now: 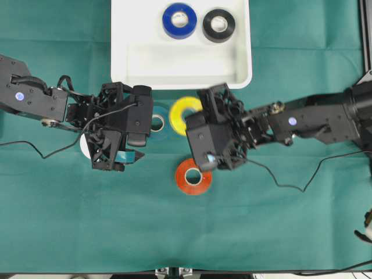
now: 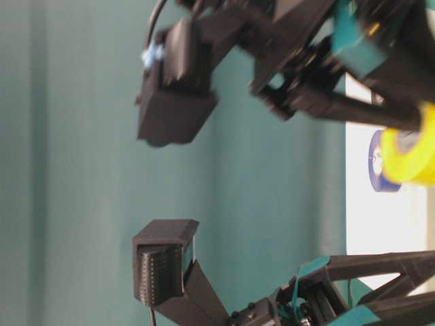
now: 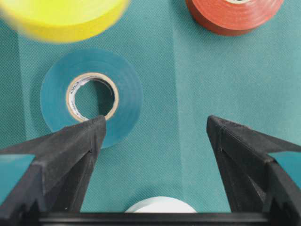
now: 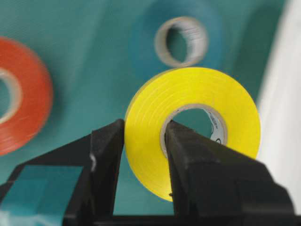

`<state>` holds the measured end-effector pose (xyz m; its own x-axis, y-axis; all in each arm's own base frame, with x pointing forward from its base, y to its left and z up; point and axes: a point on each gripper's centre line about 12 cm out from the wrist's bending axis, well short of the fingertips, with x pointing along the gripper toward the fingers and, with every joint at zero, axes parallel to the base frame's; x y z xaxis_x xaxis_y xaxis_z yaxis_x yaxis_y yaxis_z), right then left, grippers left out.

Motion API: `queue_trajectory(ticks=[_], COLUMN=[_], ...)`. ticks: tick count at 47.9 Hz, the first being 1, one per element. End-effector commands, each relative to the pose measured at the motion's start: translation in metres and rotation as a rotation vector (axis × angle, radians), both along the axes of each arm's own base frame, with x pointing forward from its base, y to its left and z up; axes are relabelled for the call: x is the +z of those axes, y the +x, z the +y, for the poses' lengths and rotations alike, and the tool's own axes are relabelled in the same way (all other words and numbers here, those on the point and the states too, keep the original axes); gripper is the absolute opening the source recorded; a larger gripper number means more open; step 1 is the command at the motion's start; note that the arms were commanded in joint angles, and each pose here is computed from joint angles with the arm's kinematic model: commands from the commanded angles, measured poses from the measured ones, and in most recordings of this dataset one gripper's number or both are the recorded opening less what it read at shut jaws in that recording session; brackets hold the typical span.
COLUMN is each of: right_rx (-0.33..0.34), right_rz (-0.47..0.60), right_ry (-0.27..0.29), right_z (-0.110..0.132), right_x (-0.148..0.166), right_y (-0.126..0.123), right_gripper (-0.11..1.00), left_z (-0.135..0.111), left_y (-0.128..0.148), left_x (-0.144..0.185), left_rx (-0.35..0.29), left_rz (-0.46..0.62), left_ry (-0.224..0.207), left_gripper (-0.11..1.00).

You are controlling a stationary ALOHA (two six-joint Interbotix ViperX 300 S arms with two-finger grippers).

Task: Put the tape alternately from left to right into the white case.
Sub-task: 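Carry the yellow roll with the right gripper into the tray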

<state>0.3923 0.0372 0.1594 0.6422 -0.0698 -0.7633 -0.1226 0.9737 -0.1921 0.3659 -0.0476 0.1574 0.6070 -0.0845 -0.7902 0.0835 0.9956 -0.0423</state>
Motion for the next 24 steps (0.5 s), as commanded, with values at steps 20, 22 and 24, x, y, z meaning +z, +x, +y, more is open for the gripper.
queue_trajectory(ticks=[20,22,24], right_rx=[-0.113,-0.121,-0.131], right_rz=[-0.072,-0.07,-0.069], right_ry=[-0.036,-0.037,-0.036], right_z=[-0.058,-0.063,-0.067], right_x=[0.023,0.022,0.021], right_y=[0.012,0.012,0.012], right_gripper=[0.29,0.29,0.29], left_z=[-0.005,-0.005,-0.005], left_y=[0.002,0.002,0.001], left_x=[0.007,0.008,0.007], left_rx=[-0.012,-0.011,-0.014], left_rz=[-0.024,-0.026,-0.024], left_ry=[-0.005,-0.005,-0.004], left_gripper=[0.81,0.81,0.81])
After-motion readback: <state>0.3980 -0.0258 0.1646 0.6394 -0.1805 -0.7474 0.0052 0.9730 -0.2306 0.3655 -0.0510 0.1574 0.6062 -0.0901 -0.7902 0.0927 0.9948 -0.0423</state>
